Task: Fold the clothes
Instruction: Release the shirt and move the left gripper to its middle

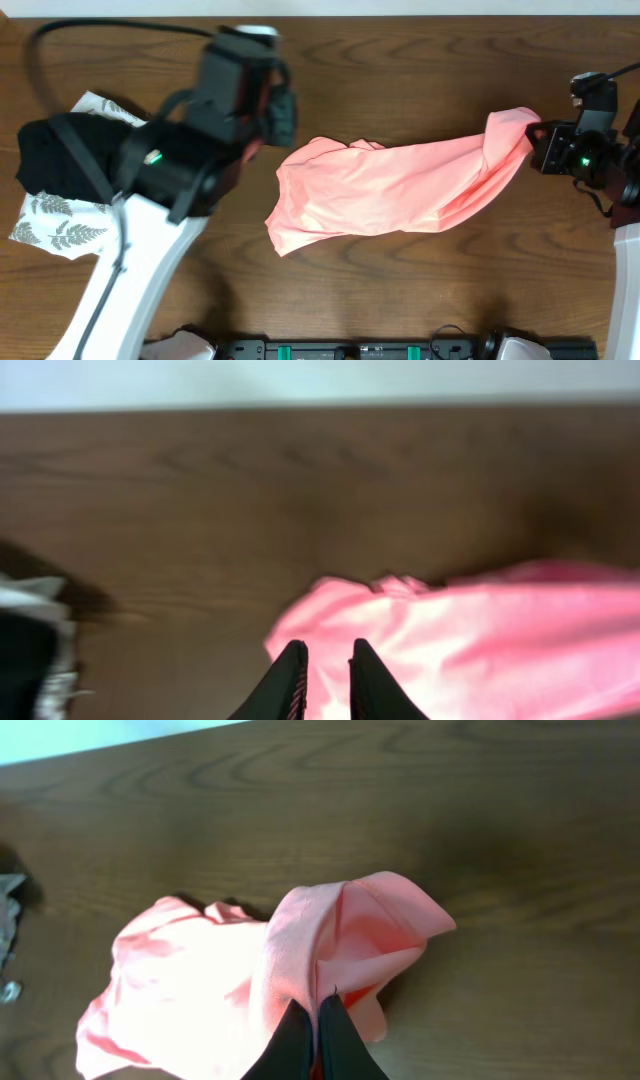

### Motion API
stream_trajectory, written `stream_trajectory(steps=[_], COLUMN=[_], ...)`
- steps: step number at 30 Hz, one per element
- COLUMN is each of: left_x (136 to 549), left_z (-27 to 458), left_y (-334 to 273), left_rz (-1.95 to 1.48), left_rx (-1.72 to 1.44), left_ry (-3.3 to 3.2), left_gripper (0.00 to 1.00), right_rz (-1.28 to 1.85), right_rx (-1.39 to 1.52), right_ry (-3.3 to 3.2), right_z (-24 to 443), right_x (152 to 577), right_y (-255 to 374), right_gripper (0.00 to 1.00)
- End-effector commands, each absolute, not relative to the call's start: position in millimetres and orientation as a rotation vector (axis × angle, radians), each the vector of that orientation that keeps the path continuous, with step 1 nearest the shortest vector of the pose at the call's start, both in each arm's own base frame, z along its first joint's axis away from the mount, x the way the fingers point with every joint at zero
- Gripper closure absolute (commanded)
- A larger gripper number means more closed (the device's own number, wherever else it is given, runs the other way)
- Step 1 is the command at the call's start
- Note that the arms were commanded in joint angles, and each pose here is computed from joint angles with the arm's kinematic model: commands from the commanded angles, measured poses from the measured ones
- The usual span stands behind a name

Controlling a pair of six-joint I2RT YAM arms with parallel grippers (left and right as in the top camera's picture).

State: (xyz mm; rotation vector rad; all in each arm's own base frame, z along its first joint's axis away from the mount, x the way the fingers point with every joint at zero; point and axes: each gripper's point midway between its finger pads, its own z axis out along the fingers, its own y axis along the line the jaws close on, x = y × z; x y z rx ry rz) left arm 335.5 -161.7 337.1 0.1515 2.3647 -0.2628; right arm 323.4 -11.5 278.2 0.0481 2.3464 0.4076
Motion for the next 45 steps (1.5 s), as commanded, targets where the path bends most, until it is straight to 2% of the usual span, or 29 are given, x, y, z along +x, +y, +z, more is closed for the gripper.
stream_trajectory(steps=[1, 8, 15, 21, 23, 26, 30, 39, 41, 45], left_x=[325, 298, 254, 226, 220, 210, 210, 240, 249, 263], left_z=[305, 217, 138, 115, 115, 110, 87, 48, 44, 46], left_y=[-198, -251, -316, -341, -351, -363, -366, -373, -369, -359], left_rz=[-0.382, -0.419, -0.497, -0.506, -0.511, -0.503, -0.426, -0.256, -0.189, -0.077], left_rx=[0.229, 0.283, 0.6, 0.767, 0.868, 1.015, 1.146, 1.146, 1.124, 1.079], left_ry=[2.486, 2.72, 2.734, 2.711, 2.659, 2.596, 2.565, 2.503, 2.49, 2.459], left_gripper=[0.74, 0.6, 0.44, 0.42, 0.36, 0.32, 0.3, 0.3, 0.32, 0.44], right_rz=[0.41, 0.285, 0.284, 0.285, 0.285, 0.29, 0.29, 0.291, 0.293, 0.293], right_rx=[-0.057, 0.061, 0.087, 0.09, 0.091, 0.102, 0.102, 0.103, 0.104, 0.105], right_ry=[2.299, 2.341, 2.356, 2.358, 2.355, 2.354, 2.353, 2.357, 2.361, 2.364], right_z=[293, 284, 280, 279, 279, 279, 279, 279, 278, 278], right_x=[322, 323, 326, 328, 328, 328, 328, 328, 327, 327], right_y=[-4, -25, -28, -28, -28, -28, -28, -28, -28, -28], right_gripper=[0.99, 0.99, 0.99, 0.99, 0.99, 0.99, 0.99, 0.99, 0.99, 0.99])
